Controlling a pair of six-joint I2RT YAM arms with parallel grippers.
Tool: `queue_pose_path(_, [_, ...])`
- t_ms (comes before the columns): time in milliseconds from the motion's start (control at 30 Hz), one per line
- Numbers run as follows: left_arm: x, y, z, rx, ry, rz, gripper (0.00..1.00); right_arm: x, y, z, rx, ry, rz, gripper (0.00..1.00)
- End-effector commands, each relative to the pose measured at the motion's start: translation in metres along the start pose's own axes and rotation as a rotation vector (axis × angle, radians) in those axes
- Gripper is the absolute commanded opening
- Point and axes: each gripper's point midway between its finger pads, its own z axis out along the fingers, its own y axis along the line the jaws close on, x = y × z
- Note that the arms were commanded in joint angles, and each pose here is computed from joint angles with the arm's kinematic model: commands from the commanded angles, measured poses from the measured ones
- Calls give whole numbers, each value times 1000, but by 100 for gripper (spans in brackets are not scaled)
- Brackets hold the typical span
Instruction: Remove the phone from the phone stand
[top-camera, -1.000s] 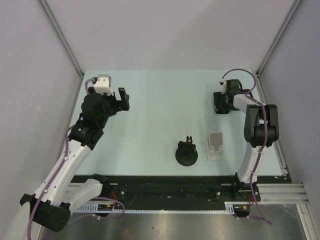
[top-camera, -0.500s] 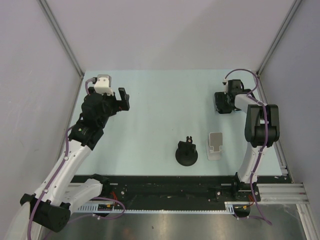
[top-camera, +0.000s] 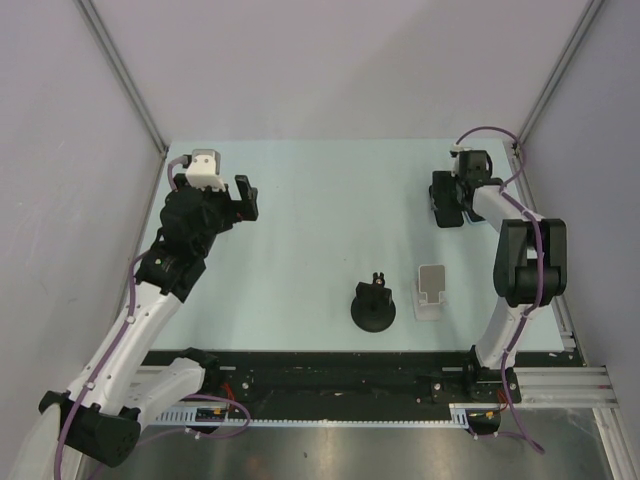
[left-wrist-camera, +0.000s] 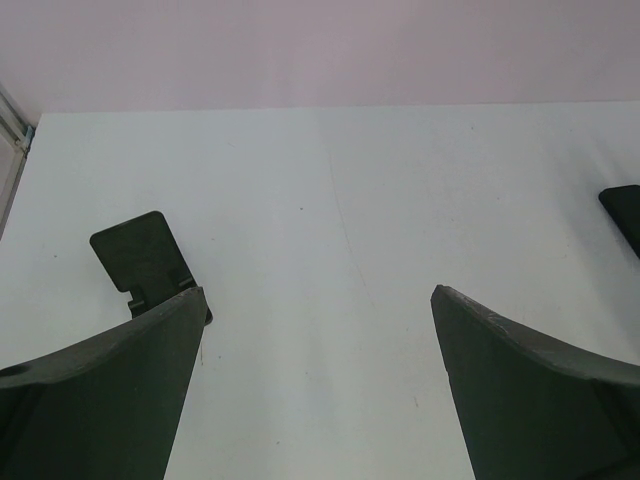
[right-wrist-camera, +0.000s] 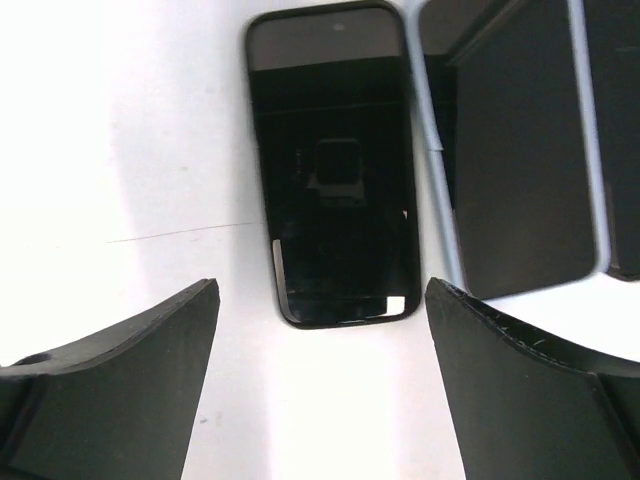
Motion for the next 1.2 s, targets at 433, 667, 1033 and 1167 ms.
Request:
queue_pose_path(433, [-12,1,-4,6,-49,12,100,1,108,21,-357,-20,80,87])
queue_pose_path(667, [-12,2,-4,2,-47,17,100,6,82,32,-272,3,106,88])
queue_pose_path(1033, [-10,2,-2,-3,-43,17,100,-10,71,6,-259,-25,121,90])
queue_pose_path(1167, [-6,4,1,-13,-31,16,100,-61,91,-52,-345,-185,117,92])
